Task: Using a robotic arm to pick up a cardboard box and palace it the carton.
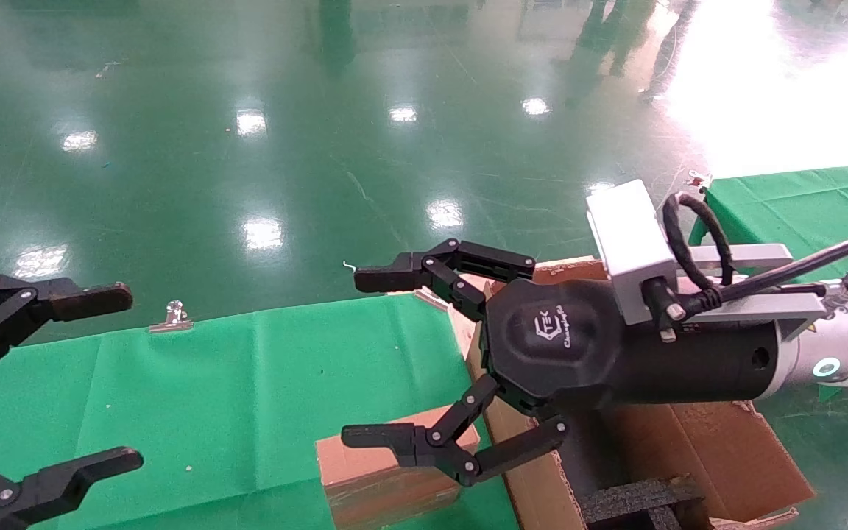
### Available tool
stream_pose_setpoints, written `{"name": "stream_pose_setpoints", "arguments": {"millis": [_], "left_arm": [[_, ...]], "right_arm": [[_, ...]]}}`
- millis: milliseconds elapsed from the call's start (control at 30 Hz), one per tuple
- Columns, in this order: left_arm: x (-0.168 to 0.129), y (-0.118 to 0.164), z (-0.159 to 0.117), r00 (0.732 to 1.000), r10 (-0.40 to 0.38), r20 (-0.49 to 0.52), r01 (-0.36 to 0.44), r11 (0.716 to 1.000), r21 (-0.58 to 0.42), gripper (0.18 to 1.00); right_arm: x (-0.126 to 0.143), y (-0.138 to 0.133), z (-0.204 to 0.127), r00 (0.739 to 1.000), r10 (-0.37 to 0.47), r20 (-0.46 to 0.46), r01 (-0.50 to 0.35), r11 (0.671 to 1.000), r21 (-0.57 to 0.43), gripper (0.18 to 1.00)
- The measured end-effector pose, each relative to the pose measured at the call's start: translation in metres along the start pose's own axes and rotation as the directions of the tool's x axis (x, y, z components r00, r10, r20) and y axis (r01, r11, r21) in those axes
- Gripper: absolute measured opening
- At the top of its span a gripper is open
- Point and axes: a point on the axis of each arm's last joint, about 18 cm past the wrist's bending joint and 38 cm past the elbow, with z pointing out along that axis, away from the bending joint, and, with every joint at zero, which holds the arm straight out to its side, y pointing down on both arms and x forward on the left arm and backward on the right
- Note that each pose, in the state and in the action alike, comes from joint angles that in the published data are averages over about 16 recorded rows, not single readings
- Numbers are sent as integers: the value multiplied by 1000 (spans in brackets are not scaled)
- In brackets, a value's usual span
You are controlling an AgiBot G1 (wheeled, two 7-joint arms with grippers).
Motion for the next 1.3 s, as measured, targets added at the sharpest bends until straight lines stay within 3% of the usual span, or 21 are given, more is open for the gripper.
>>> {"name": "stream_pose_setpoints", "arguments": {"millis": [833,1100,1300], "left_arm": [[0,0,0,1000,0,0,0,1000,0,989],[0,0,0,1000,0,0,0,1000,0,936],[0,0,0,1000,0,0,0,1000,0,856]], "right_arm": [[0,2,0,1000,0,3,0,1000,-24,1001],[1,13,6,1000,-3,29,7,989,-148,1001],[9,29,18,997,-9,71,31,948,-317,1001]]}}
